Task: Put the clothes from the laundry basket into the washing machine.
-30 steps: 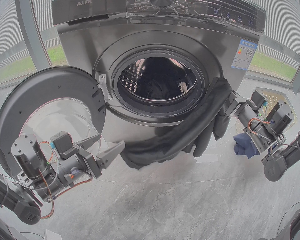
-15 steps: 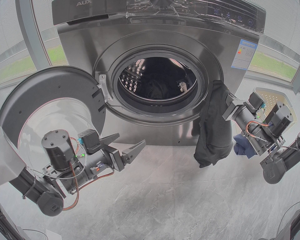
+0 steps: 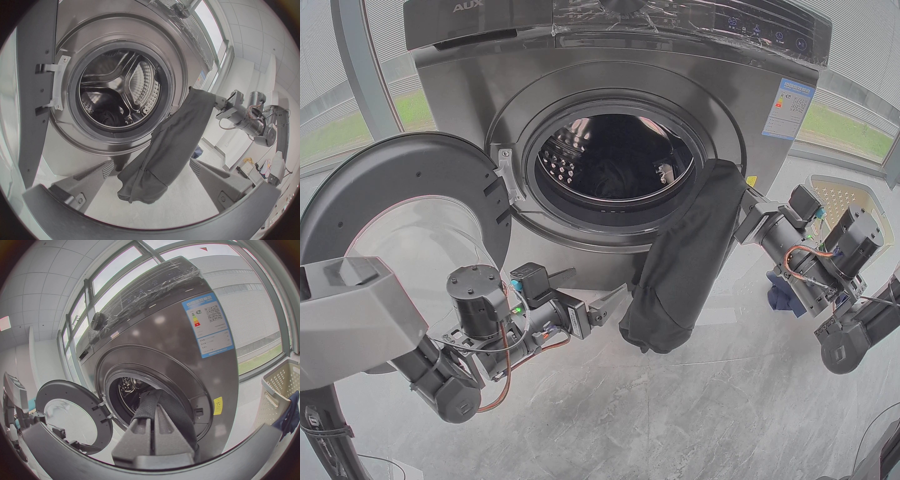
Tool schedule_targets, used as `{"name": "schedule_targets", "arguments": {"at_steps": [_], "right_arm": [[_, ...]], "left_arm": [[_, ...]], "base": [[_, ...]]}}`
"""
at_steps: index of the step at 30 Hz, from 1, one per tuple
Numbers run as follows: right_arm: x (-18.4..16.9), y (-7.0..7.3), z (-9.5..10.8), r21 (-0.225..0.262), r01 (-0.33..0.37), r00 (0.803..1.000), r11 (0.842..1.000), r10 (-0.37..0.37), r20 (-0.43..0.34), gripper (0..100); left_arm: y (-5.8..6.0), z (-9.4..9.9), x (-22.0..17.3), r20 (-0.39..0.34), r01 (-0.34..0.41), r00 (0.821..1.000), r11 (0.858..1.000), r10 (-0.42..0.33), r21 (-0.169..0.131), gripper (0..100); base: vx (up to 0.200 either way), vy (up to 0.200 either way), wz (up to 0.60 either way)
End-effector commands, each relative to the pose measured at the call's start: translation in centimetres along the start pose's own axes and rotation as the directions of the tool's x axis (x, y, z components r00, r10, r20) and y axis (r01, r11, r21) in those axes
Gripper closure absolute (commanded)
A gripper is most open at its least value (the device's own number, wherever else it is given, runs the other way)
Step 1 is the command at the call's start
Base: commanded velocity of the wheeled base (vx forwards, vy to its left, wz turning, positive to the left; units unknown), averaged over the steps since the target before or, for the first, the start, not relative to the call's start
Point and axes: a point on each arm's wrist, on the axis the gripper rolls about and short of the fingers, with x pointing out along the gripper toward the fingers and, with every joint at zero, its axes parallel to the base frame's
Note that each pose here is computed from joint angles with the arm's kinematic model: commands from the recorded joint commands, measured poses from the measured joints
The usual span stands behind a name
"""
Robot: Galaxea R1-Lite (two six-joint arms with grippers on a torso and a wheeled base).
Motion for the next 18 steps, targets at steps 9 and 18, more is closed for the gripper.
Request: {"name": "schedule_targets", "arguments": {"at_steps": [9, 18], "right_arm": [[0.1, 1.7, -0.4, 0.027, -0.046, 0.999, 0.999, 0.046, -0.009, 100], [0.0, 2.2, -0.7, 0.035, -0.059, 0.998, 0.998, 0.059, -0.017, 100]], "left_arm": [[1.2, -3.2, 3.4, -0.002, -0.01, 1.0, 1.0, 0.01, 0.008, 0], [0.9, -4.5, 5.8, 0.026, 0.031, 0.999, 0.999, -0.031, 0.013, 0]], "base": [[0.0, 0.0, 0.0], [0.0, 0.0, 0.0]]}}
